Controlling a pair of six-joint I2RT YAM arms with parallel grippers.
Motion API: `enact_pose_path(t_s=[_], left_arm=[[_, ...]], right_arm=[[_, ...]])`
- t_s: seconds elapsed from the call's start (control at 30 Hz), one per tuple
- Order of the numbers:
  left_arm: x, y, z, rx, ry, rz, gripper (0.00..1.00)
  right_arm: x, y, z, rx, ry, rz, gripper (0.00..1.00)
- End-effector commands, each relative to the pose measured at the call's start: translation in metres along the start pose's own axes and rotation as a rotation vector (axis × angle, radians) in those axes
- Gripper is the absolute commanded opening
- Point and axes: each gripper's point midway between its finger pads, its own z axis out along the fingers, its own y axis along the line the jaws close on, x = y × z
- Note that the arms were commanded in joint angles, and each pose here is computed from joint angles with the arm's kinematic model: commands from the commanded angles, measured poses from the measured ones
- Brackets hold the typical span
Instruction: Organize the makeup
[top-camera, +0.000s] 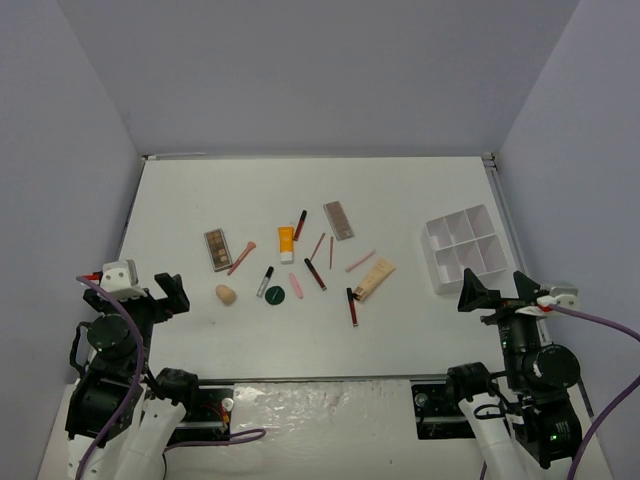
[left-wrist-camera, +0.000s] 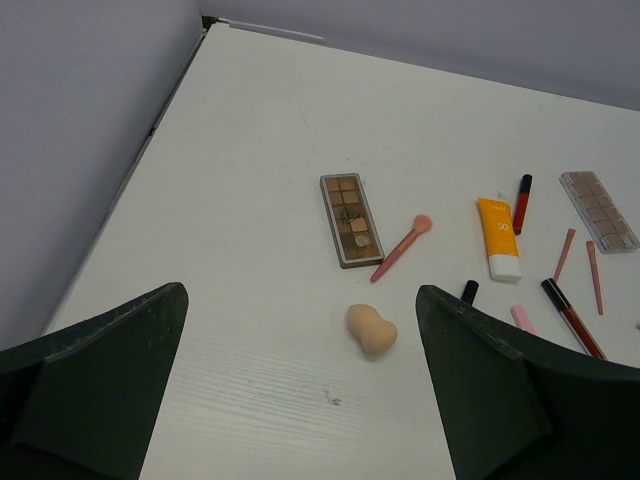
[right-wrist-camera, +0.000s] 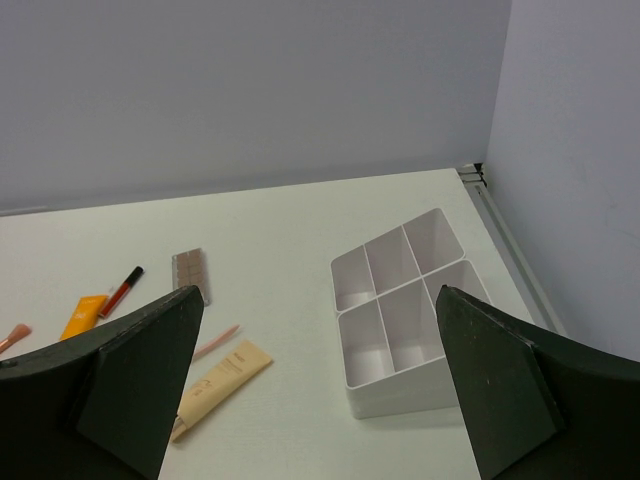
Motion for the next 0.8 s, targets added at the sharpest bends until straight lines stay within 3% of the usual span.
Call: enact_pose_path(t_s=[0.0,0.23,0.57,0.77], left_arm=[[-0.015,-0.007,0.007,0.017,-0.036,-0.019,0.97],[-0.015,-0.008,0.006,0.021,-0.034,-0.022,0.97],[-0.015,-0.011,0.007,0.035,-0.009,-0.018,0.97],[-0.018,-0.035,0.016,0.117,0.129,0.013,0.97]], right_arm=[[-0.027,0.007,0.013,-0.008,-0.042,0.037,1.0],[-0.014,0.013,0.032,-0.007,0.073,0.046,1.0],[-0.006,0.011,0.025,-0.008,0.052,0.052,1.0],[-0.006,0.012,0.022,-0.017,0.03,0.067,1.0]])
